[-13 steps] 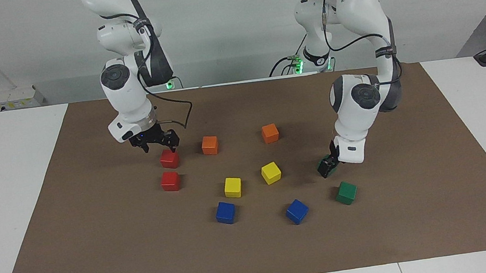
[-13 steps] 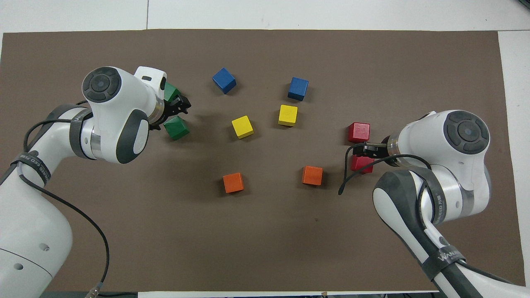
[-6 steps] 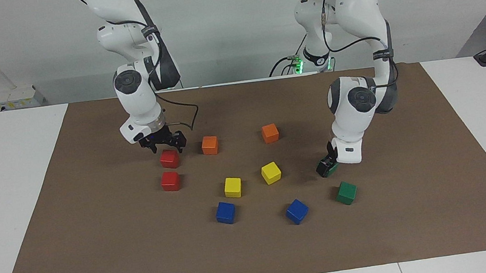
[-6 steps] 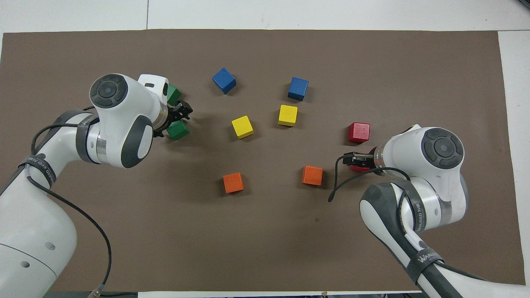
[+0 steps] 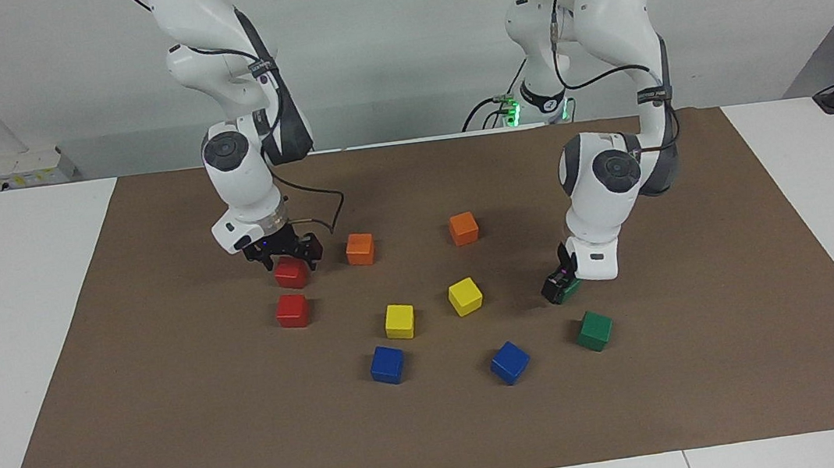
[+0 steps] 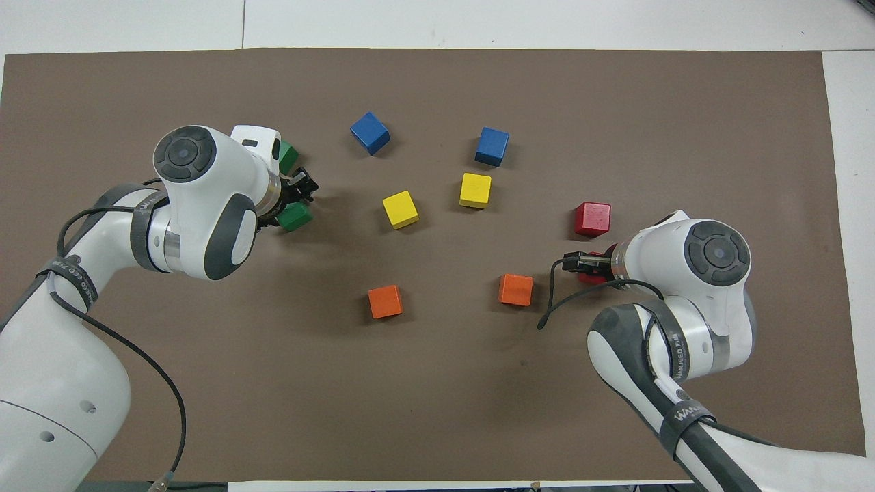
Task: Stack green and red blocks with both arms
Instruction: 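Grasp the green cube with the left gripper while the right gripper grasps a red cube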
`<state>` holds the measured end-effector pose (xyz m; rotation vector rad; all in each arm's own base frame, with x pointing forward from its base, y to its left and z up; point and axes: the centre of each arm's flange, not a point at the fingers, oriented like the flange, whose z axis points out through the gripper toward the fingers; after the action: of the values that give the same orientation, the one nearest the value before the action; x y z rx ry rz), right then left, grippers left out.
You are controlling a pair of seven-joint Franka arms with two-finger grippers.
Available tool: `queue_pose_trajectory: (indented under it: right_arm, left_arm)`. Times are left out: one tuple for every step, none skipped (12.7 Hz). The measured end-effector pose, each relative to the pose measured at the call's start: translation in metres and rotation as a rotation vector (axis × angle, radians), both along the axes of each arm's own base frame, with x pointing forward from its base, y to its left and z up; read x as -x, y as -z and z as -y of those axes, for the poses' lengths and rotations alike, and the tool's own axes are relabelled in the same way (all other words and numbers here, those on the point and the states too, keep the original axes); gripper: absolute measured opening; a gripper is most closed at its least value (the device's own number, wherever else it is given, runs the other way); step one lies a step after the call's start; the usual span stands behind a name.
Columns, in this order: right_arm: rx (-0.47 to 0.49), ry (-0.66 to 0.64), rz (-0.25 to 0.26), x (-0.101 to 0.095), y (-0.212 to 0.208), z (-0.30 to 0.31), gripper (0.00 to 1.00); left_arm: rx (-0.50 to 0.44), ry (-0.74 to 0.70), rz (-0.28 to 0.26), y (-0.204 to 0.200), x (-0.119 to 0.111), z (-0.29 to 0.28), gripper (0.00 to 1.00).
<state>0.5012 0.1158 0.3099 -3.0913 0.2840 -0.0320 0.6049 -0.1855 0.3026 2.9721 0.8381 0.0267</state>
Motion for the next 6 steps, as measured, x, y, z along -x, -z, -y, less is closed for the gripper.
queue_pose_trajectory:
  right_arm:
    - [0.000,0.001,0.001,-0.0001,0.0015,0.0004,0.91]
    - [0.000,0.004,0.001,-0.0005,0.0022,0.0017,0.91]
    - [0.001,0.007,0.000,-0.0009,0.0025,0.0036,0.85]
    - [0.001,0.012,-0.002,-0.0010,0.0029,0.0058,0.75]
    - [0.003,0.015,-0.009,-0.0006,0.0036,0.0078,0.61]
    - [0.004,0.018,-0.018,-0.0005,0.0032,0.0093,0.55]
  left_arm:
    - [0.000,-0.002,-0.001,0.0019,0.0013,0.0004,0.80]
    - [0.000,-0.002,-0.002,0.0032,0.0020,0.0003,0.69]
    - [0.000,-0.002,-0.002,0.0036,0.0022,0.0001,0.57]
    - [0.000,-0.002,-0.002,0.0036,0.0022,0.0001,0.55]
    - [0.000,-0.002,-0.002,0.0036,0.0022,0.0001,0.55]
    - [0.000,-0.002,-0.002,0.0036,0.0022,0.0001,0.55]
